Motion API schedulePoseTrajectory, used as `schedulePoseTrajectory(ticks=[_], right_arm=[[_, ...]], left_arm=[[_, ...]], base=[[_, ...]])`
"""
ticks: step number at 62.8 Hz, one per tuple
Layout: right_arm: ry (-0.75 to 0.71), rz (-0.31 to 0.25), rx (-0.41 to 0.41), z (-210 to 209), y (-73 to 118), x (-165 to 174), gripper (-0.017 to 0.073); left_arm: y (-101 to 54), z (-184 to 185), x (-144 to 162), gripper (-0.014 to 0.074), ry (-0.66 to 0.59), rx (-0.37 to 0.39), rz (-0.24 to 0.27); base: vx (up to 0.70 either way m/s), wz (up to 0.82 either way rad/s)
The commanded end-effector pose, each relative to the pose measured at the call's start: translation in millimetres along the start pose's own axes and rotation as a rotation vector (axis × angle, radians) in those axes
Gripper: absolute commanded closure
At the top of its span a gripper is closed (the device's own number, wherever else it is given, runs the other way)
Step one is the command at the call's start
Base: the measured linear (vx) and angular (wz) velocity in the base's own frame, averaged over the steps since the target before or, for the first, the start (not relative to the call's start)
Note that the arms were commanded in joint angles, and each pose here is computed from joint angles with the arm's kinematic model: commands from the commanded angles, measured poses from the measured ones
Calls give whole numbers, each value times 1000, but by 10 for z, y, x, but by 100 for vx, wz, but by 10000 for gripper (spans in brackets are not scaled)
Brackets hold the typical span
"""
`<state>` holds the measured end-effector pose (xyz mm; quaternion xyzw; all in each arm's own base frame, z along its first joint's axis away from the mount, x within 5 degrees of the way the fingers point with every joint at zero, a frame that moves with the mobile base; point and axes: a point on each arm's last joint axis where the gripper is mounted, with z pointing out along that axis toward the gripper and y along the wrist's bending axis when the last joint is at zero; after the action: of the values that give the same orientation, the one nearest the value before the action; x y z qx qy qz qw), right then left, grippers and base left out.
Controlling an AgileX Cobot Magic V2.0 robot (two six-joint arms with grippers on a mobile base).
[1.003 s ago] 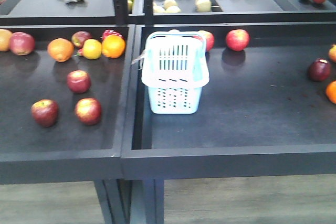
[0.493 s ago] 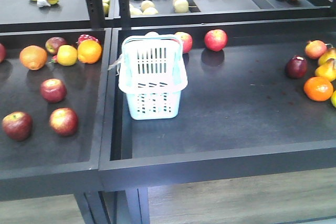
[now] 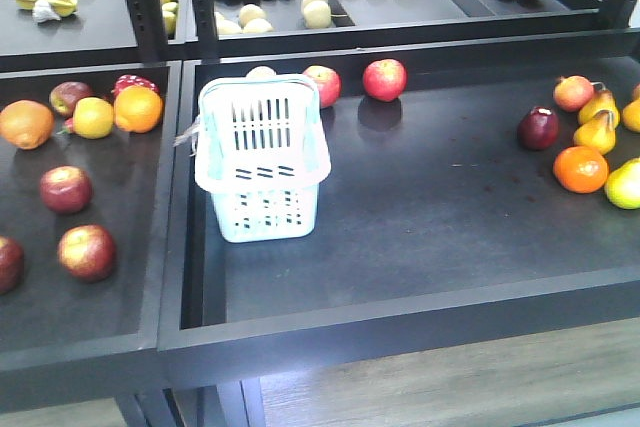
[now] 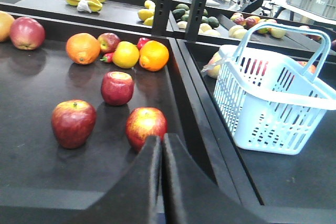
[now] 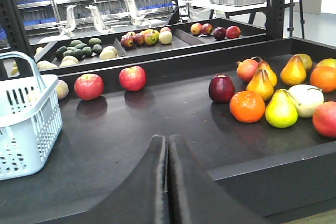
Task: Pick three apples into basket with both arms
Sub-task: 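Drive along the fruit tables toward the light-blue basket, then stop the base in front of the light-blue basket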
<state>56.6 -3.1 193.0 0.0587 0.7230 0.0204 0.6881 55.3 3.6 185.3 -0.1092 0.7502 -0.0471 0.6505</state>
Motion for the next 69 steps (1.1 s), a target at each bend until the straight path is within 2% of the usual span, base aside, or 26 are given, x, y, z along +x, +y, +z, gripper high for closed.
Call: schedulePoseTrajectory(ticks=[1,41,69], right_arm=[[-74,-18,-7,-3,4,-30,564],[-74,-18,-7,-3,4,-30,564],[-74,-18,-7,-3,4,-30,564]], left_arm=[[1,6,7,600,-60,16,-13],[1,6,7,600,-60,16,-13],[1,6,7,600,-60,16,-13]], base=[[5,-9],[7,-4],[11,9]])
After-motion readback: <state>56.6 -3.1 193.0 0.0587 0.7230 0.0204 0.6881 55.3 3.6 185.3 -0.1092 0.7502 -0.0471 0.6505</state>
